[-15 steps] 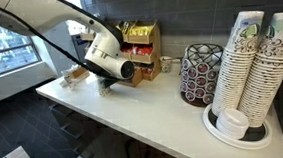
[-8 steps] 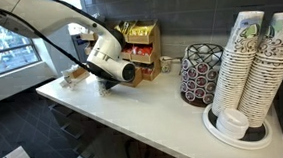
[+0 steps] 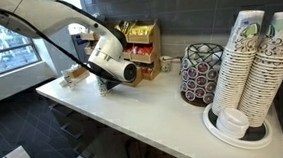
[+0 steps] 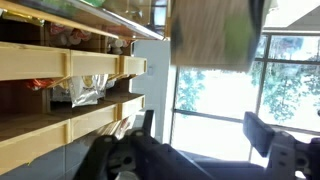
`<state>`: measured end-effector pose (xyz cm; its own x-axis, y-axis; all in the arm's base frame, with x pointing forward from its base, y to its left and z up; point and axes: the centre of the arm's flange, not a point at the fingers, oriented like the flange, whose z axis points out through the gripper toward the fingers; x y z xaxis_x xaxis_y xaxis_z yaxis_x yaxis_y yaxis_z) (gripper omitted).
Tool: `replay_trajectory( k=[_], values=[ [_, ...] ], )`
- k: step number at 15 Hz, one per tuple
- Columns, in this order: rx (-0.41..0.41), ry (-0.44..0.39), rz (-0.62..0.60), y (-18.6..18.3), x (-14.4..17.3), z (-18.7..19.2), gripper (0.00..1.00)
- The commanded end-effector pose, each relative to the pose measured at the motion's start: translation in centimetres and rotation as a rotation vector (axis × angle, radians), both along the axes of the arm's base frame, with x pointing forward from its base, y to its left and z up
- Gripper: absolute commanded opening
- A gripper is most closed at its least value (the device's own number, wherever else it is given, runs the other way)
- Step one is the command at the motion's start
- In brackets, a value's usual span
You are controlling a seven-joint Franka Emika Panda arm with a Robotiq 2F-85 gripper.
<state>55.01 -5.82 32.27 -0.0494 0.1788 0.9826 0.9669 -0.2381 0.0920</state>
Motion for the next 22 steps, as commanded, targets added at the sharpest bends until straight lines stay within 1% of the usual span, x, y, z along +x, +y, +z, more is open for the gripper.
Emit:
replay_trajectory(
  k=[1,3,5,7,11,15,18,22],
  values=[
    [-0.027,-0.025,-0.006,-0.9,-0.3,0.7,1.00],
    [-0.044,-0.006,-0.025,-1.2,-0.3,1.0,1.00],
    [-0.112,0.023,-0.092,-1.7,-0.7,2.1,1.00],
    [-0.204,0.043,-0.172,-2.3,-1.2,3.7,1.00],
    [-0.373,0.087,-0.327,-3.2,-2.5,8.4,1.00],
    [-0.572,0.150,-0.434,-2.8,-4.3,12.7,1.00],
    [-0.715,0.218,-0.481,-1.8,-5.6,15.1,1.00],
    [-0.835,0.351,-0.493,-0.6,-7.5,16.4,1.00]
  ],
)
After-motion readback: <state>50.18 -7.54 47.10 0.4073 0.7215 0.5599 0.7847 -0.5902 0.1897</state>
